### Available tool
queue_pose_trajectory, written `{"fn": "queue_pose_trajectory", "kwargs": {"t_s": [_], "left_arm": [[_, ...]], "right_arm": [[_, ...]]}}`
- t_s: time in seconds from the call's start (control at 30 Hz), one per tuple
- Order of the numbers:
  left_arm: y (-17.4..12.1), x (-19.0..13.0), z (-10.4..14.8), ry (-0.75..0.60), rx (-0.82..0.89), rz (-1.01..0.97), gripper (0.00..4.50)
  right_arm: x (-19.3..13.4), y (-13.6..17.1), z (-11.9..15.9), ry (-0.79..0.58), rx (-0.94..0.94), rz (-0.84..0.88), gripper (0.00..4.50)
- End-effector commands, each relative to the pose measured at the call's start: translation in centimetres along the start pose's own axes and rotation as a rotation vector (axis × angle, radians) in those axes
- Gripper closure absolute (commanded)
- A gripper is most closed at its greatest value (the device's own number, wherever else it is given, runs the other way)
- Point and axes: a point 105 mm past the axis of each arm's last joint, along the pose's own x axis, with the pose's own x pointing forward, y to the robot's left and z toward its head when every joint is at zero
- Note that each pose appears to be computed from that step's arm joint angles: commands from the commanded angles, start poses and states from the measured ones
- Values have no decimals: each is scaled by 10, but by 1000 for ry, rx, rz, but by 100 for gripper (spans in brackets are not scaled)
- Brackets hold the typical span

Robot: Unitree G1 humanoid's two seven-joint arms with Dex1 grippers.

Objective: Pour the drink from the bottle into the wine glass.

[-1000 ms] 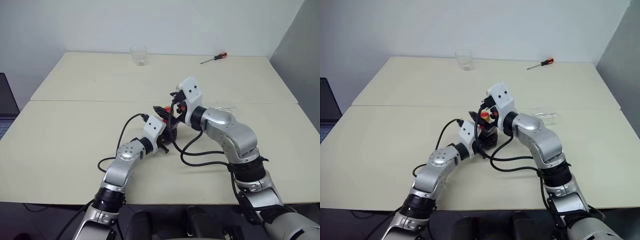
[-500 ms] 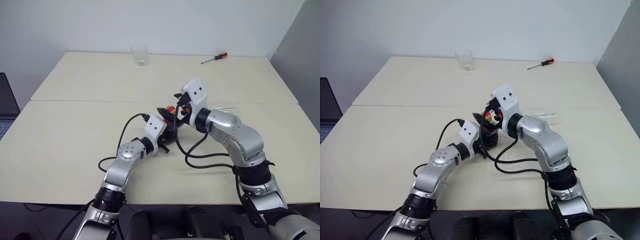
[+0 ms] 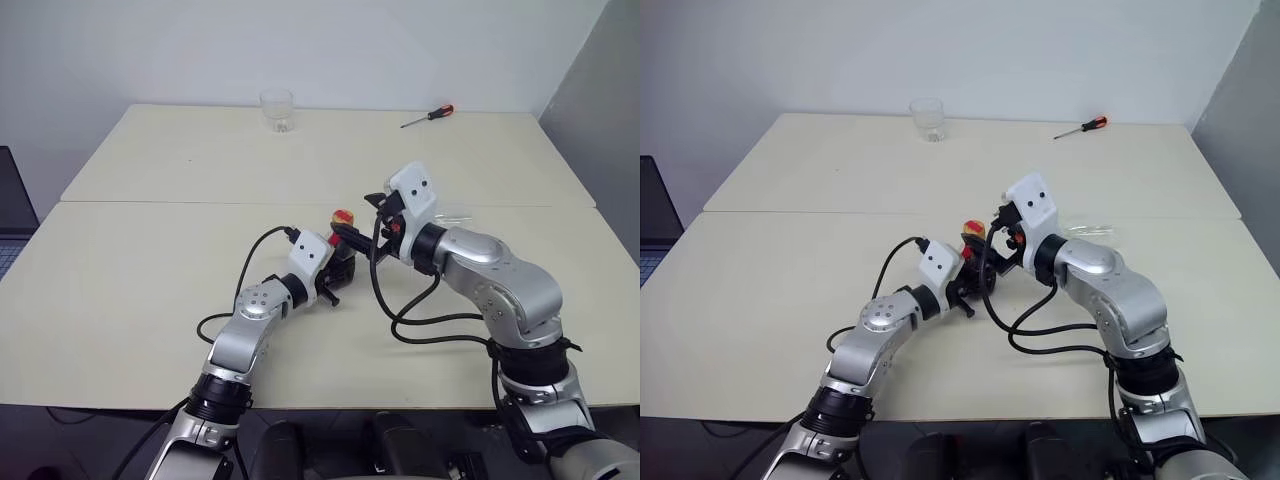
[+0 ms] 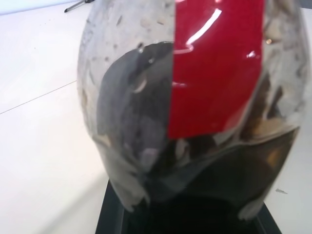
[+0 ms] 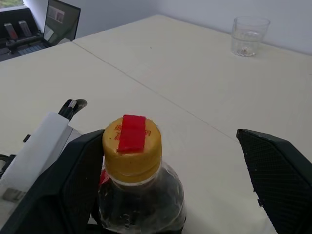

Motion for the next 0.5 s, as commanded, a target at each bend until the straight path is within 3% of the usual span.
{"fn": "queue_pose_trajectory", "kwargs": {"t_s": [0.03,0.5], "left_arm": [[2,-1,8,-29,12,-2,375],[3,-2,7,-24,15,-1,375]], "right_arm": [[-14,-16,4,-15,-4,-75,0],[-21,5,3,-15,9,46,0]]}}
